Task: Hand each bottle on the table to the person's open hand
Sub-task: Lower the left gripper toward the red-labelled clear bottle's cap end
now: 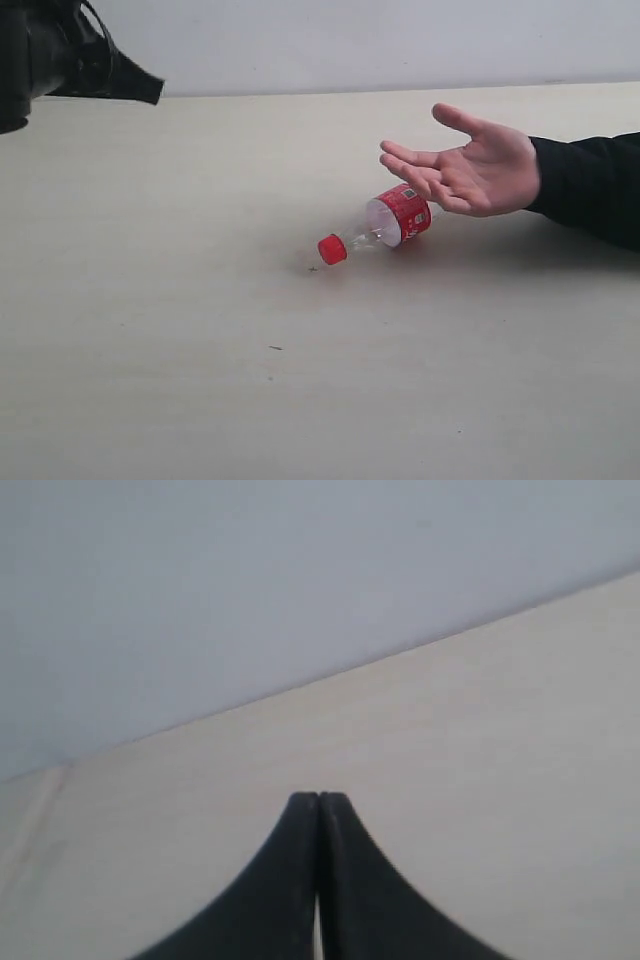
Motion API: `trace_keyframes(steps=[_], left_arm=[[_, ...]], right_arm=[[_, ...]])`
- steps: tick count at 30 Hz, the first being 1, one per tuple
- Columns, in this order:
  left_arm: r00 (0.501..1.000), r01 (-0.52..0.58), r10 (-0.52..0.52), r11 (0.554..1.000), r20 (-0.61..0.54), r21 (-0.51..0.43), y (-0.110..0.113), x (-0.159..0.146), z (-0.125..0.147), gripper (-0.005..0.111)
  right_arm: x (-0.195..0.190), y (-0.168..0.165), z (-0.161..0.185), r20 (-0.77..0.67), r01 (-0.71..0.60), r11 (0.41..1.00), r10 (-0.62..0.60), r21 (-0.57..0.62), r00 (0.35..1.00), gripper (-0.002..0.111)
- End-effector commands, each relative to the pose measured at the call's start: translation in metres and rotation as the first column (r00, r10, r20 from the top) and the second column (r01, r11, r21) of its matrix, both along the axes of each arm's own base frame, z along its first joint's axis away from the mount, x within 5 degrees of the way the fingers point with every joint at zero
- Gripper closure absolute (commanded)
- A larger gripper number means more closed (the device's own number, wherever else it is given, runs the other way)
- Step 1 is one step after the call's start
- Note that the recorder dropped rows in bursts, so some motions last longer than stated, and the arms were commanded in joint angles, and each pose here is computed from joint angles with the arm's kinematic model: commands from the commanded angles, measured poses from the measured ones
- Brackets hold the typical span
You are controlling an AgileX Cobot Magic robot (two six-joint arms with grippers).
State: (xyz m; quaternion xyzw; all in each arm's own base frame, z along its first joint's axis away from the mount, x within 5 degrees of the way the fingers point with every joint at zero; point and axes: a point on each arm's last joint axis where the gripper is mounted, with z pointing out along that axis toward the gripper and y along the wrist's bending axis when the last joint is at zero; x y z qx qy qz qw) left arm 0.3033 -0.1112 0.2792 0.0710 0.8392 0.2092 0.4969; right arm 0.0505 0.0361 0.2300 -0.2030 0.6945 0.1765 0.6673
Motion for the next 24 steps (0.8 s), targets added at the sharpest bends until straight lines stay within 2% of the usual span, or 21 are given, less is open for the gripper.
trace_keyframes(steps=[1, 2, 3, 5, 6, 7, 8, 9, 10, 11, 13, 14, 16, 17, 18, 19, 22, 24], left_arm=[[0.941, 0.327, -0.328, 0.822, 0.081, -0.467, -0.031, 0.006, 0.007, 0.107], [0.874, 0.447, -0.474, 0.704, 0.104, -0.552, -0.041, 0.006, 0.005, 0.107], [0.789, 0.541, -0.598, 0.566, 0.142, -0.622, -0.047, 0.006, 0.004, 0.107], [0.666, 0.603, -0.718, 0.359, 0.202, -0.713, -0.049, 0.008, 0.001, 0.107], [0.603, 0.607, -0.77, 0.274, 0.208, -0.746, -0.049, 0.007, -0.003, 0.107], [0.561, 0.599, -0.806, 0.239, 0.188, -0.765, -0.047, 0.009, -0.008, 0.107], [0.526, 0.569, -0.841, 0.234, 0.13, -0.789, -0.043, 0.01, -0.014, 0.107], [0.489, 0.537, -0.871, 0.258, 0.047, -0.803, -0.041, 0.01, -0.021, 0.107], [0.465, 0.501, -0.884, 0.313, -0.054, -0.807, -0.038, 0.01, -0.029, 0.107], [0.466, 0.45, -0.873, 0.372, -0.142, -0.812, -0.035, 0.011, -0.035, 0.107], [0.47, 0.395, -0.823, 0.519, -0.318, -0.758, -0.031, 0.015, -0.045, 0.107], [0.497, 0.381, -0.783, 0.585, -0.375, -0.716, -0.027, 0.018, -0.048, 0.107], [0.619, 0.329, -0.671, 0.694, -0.408, -0.64, -0.025, 0.028, -0.05, 0.107], [0.646, 0.328, -0.645, 0.717, -0.408, -0.615, -0.026, 0.03, -0.05, 0.107], [0.641, 0.371, -0.644, 0.736, -0.417, -0.566, -0.029, 0.029, -0.051, 0.106], [0.616, 0.439, -0.655, 0.746, -0.438, -0.5, -0.034, 0.027, -0.053, 0.104], [0.559, 0.591, -0.679, 0.729, -0.476, -0.345, -0.053, 0.022, -0.059, 0.089], [0.551, 0.645, -0.697, 0.705, -0.459, -0.295, -0.067, 0.02, -0.061, 0.076]], right_arm=[[-0.001, 0.0, -0.001, 0.0, -0.005, 1.0, 0.005, 0.002, 1.0, 0.108], [-0.001, 0.0, -0.001, -0.003, -0.009, 1.0, 0.009, 0.0, 1.0, 0.108], [-0.001, 0.0, -0.001, -0.003, -0.009, 1.0, 0.009, 0.0, 1.0, 0.108], [-0.001, 0.0, -0.001, -0.003, -0.009, 1.0, 0.009, 0.0, 1.0, 0.108], [-0.001, 0.0, -0.001, -0.003, -0.009, 1.0, 0.009, 0.0, 1.0, 0.108], [-0.001, 0.0, -0.001, -0.003, -0.009, 1.0, 0.009, 0.0, 1.0, 0.108], [-0.001, 0.0, -0.001, -0.003, -0.009, 1.0, 0.009, 0.0, 1.0, 0.108], [-0.001, 0.0, -0.001, -0.003, -0.009, 1.0, 0.009, 0.0, 1.0, 0.108], [-0.001, 0.0, -0.001, -0.003, -0.009, 1.0, 0.009, 0.0, 1.0, 0.108], [-0.001, 0.0, -0.001, -0.003, -0.009, 1.0, 0.009, 0.0, 1.0, 0.108], [-0.001, 0.0, -0.001, -0.003, -0.009, 1.0, 0.009, 0.0, 1.0, 0.108], [-0.001, 0.0, -0.001, -0.003, -0.009, 1.0, 0.009, 0.0, 1.0, 0.108], [-0.001, 0.0, -0.001, -0.003, -0.009, 1.0, 0.009, 0.0, 1.0, 0.108], [-0.001, 0.0, -0.001, -0.003, -0.009, 1.0, 0.009, 0.0, 1.0, 0.108], [-0.001, 0.0, -0.001, -0.003, -0.009, 1.0, 0.009, 0.0, 1.0, 0.108], [-0.001, 0.0, -0.001, -0.003, -0.009, 1.0, 0.009, 0.0, 1.0, 0.108], [-0.001, 0.0, -0.001, -0.003, -0.009, 1.0, 0.009, 0.0, 1.0, 0.108], [-0.001, 0.0, -0.001, -0.003, -0.009, 1.0, 0.009, 0.0, 1.0, 0.108]])
